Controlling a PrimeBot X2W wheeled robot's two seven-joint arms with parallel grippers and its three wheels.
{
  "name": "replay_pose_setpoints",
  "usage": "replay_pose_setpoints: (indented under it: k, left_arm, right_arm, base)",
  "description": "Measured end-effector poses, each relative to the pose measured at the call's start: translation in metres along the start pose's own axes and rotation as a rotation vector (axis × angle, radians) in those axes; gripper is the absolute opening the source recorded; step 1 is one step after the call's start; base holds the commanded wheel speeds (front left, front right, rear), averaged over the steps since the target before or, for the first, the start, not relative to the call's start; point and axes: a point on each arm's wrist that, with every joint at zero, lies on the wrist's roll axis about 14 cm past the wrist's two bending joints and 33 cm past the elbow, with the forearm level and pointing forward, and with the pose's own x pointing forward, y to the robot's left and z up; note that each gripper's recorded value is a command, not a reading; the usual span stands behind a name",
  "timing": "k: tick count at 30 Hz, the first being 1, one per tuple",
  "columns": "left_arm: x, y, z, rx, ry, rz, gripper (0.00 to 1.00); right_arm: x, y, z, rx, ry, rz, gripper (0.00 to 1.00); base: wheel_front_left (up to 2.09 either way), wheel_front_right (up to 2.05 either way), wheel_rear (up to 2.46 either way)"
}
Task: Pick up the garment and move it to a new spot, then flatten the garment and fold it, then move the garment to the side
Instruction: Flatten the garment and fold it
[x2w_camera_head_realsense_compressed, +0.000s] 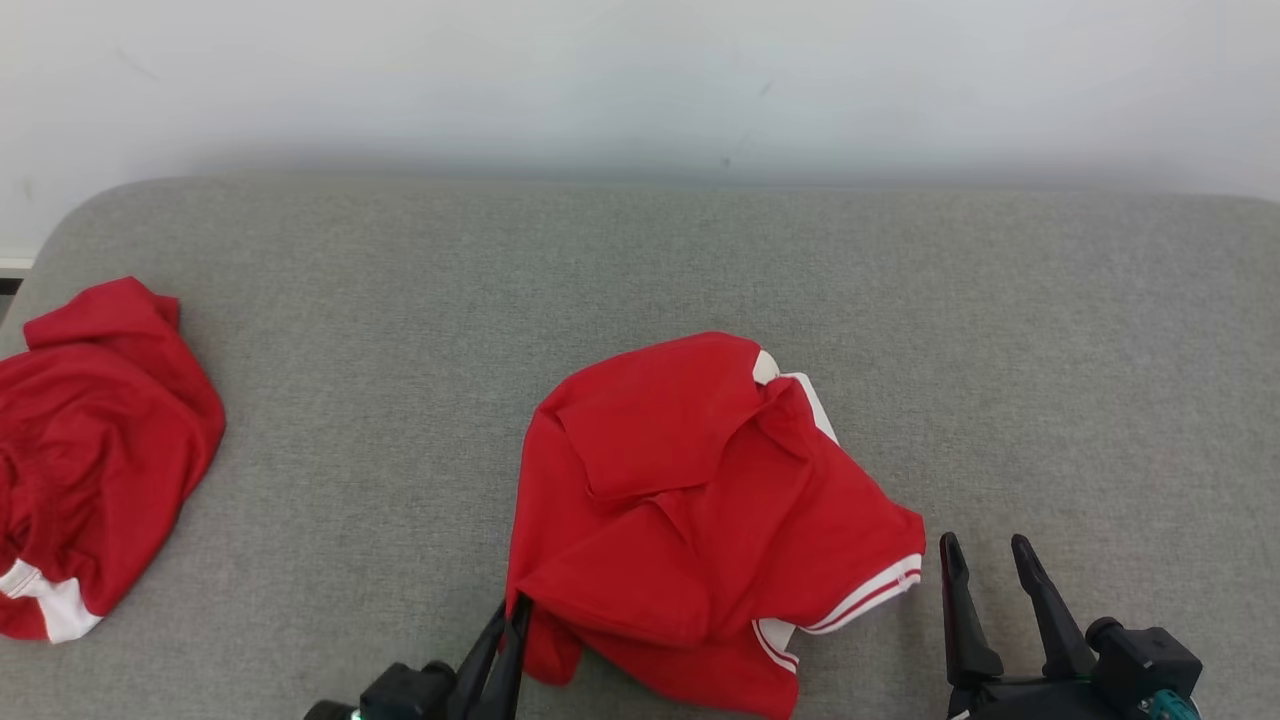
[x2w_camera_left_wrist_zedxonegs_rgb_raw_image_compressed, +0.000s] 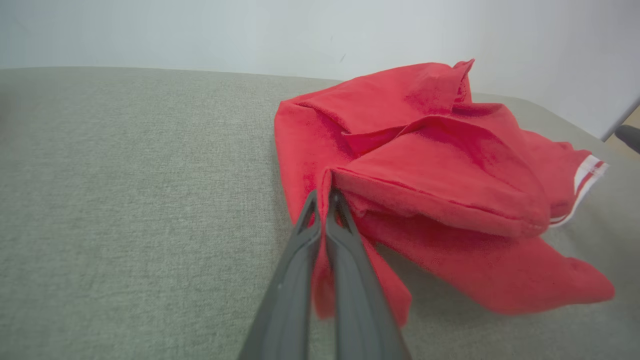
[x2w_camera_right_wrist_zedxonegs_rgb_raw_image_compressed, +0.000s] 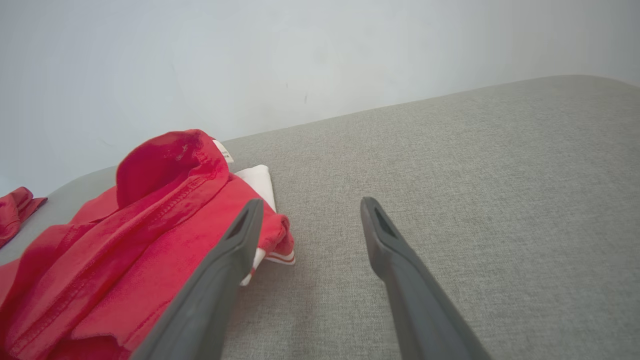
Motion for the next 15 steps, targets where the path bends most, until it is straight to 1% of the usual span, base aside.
replay_pose_setpoints:
  k: [3,4,5,6,10,15]
  left_arm:
    - [-0.007,0.0,-0.005,-0.007,0.014,0.01,0.0]
    - [-0.007,-0.001,-0.005,-0.007,0.012,0.007,0.36]
    - [-0.007,-0.001,-0.005,-0.007,0.012,0.007,0.64]
    - [-0.007,-0.003,-0.004,-0.003,0.009,0.001,1.0]
    - [-0.003,-0.016,0.013,0.033,-0.042,-0.042,1.0]
    - [0.002,-0.046,0.04,0.066,-0.128,-0.141,1.0]
  right_arm:
    - [0.0,0.003,0.0,-0.002,0.0,0.009,1.0]
    - [0.0,0.004,0.0,-0.002,0.0,0.012,1.0]
    - [0.0,0.004,0.0,-0.002,0.0,0.012,1.0]
    - [0.0,0.005,0.0,-0.002,0.0,0.014,1.0]
    - [-0.001,0.005,0.0,-0.002,0.0,0.014,1.0]
    - [-0.002,0.002,-0.001,0.0,0.004,0.005,1.0]
  base:
    - [0.0,0.0,0.0]
    - [0.0,0.0,0.0]
    - [0.0,0.0,0.0]
    - [0.0,0.0,0.0]
    - [0.0,0.0,0.0]
    - [0.0,0.0,0.0]
